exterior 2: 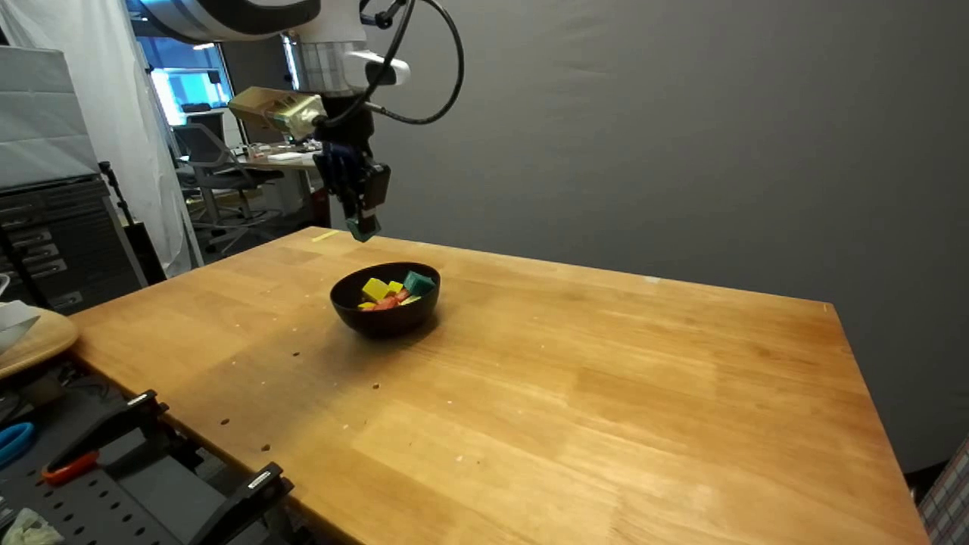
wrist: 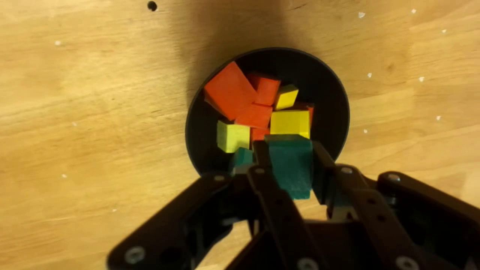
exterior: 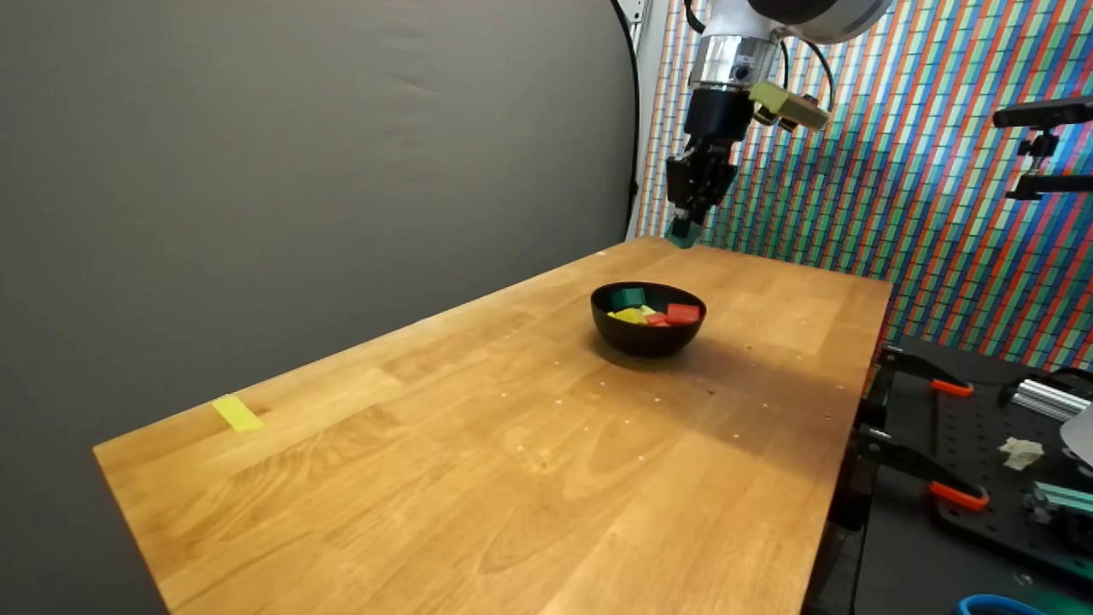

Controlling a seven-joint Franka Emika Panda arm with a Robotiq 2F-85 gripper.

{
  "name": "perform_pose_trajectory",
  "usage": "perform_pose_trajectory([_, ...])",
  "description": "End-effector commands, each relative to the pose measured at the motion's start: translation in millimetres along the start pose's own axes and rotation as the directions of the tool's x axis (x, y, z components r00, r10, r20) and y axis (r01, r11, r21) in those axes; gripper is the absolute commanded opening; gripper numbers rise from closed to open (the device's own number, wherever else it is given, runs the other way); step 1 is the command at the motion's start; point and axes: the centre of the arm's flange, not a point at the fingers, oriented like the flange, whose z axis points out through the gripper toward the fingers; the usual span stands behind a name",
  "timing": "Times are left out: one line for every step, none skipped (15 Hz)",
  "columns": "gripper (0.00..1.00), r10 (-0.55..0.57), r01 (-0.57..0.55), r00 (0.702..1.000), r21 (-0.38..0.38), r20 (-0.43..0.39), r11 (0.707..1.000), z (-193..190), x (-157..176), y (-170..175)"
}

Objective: Put all the blocks in the bowl

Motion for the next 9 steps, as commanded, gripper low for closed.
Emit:
perform_pose_trajectory([0.54,-0.02,0.015,0.996,0.057,0.092,0.998,28,35,3])
perform_pose_trajectory([0.55,-0.021,0.013,0.993,0.067,0.12,0.998,36,37,3])
perform_pose_trajectory([0.61,-0.027,0.014,0.988,0.083,0.154,0.996,43,38,2])
perform_pose_trajectory([0.7,-0.04,0.017,0.978,0.112,0.204,0.994,47,36,1])
perform_pose_trajectory([0.77,-0.065,0.026,0.963,0.148,0.262,0.989,49,31,-3])
perform_pose_trajectory([0.84,-0.089,0.034,0.948,0.179,0.305,0.983,48,24,-6])
perform_pose_trajectory([0.93,-0.125,0.051,0.932,0.22,0.341,0.974,39,10,-11])
perform_pose_trajectory([0.99,-0.162,0.067,0.912,0.255,0.376,0.965,32,2,-15])
perform_pose_trajectory([1.0,-0.191,0.069,0.89,0.292,0.414,0.954,19,-12,-17])
